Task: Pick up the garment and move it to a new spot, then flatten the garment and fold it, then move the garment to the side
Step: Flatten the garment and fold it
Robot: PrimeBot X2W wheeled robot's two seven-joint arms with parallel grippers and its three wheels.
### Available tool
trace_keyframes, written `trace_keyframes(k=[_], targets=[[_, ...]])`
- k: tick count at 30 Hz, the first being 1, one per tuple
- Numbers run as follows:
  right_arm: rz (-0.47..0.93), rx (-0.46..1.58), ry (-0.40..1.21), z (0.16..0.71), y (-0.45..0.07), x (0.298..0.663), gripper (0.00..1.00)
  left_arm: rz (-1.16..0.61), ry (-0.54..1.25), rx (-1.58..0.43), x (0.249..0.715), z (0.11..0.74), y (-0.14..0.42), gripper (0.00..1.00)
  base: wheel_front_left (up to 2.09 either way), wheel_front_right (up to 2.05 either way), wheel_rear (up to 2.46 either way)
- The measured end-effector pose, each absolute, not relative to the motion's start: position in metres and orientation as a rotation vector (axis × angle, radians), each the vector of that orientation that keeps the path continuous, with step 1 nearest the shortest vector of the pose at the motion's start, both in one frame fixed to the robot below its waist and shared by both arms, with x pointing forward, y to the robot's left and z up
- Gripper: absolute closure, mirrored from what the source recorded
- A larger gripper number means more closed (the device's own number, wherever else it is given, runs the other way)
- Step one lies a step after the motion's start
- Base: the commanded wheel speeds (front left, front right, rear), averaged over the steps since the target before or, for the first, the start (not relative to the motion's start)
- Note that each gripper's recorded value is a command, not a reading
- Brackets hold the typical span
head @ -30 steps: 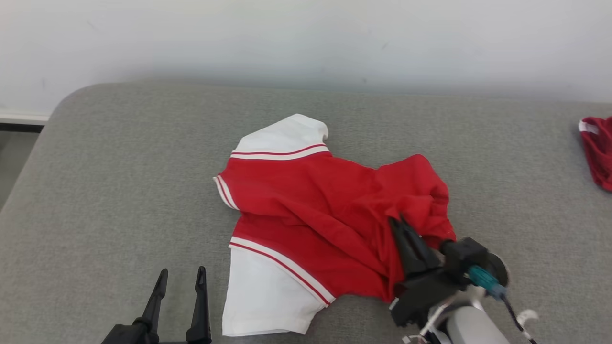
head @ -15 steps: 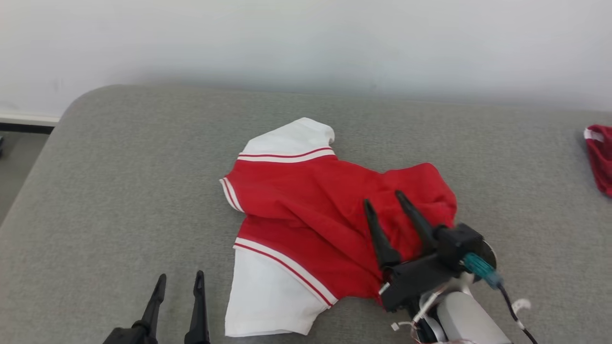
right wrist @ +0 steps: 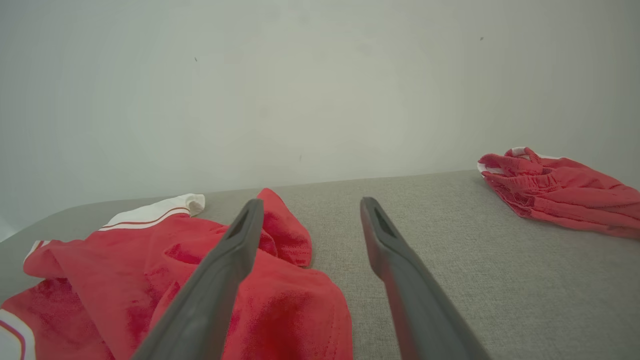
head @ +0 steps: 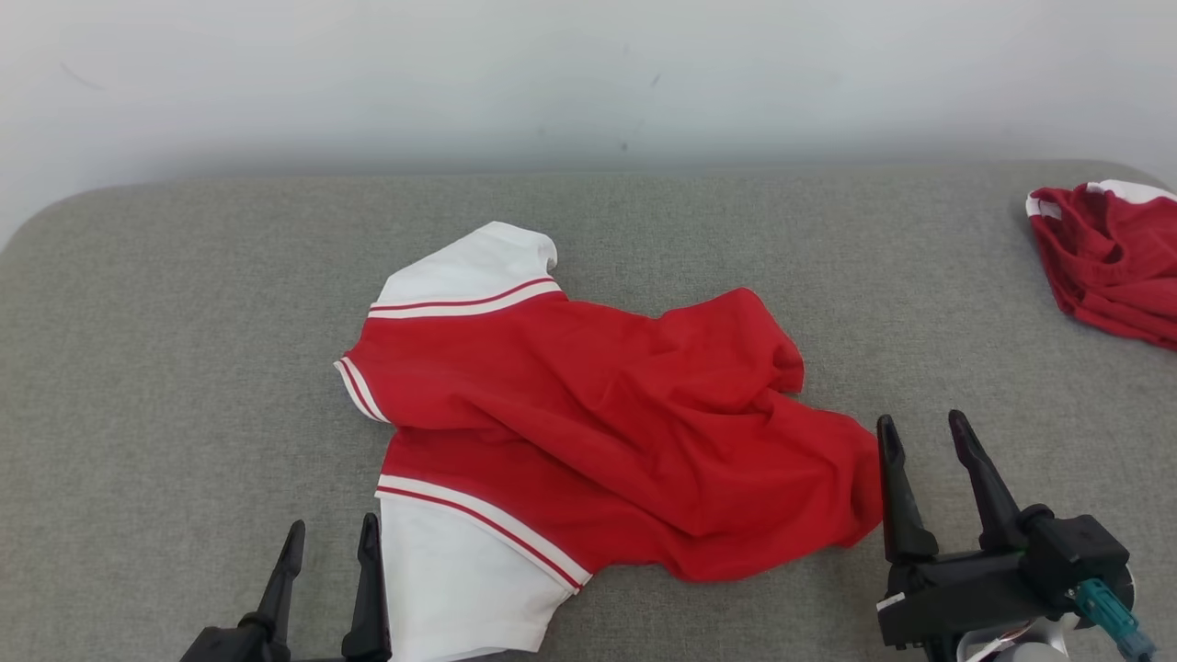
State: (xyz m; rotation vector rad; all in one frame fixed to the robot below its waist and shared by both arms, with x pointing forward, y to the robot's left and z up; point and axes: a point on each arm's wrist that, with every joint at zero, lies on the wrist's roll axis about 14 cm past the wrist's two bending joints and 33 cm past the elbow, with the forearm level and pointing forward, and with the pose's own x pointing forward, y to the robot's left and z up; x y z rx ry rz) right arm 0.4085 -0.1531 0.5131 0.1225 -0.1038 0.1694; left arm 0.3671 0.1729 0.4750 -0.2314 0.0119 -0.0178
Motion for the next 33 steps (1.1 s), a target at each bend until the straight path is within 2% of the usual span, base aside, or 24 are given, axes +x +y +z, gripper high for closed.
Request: trace_keyframes(k=[5, 15, 23, 33], targets=[[0.154, 0.084, -0.059, 0.499, -0.167, 0.414, 0.00, -0.025, 0.023, -0.233, 0.370, 0.471, 0.171, 0.00, 0.00, 0.00, 0.00], [0.308, -0.041, -0.041, 0.522, -0.135, 0.481, 0.00, 0.006, 0.026, -0.230, 0.361, 0.470, 0.181, 0.00, 0.00, 0.00, 0.00], [0.348, -0.086, 0.179, 0.497, -0.121, 0.514, 0.00, 0.049, 0.025, -0.237, 0.350, 0.470, 0.192, 0.00, 0.00, 0.00, 0.00], [0.362, -0.105, 0.535, 0.435, -0.114, 0.508, 0.00, 0.091, 0.027, -0.241, 0.341, 0.469, 0.203, 0.00, 0.00, 0.00, 0.00]])
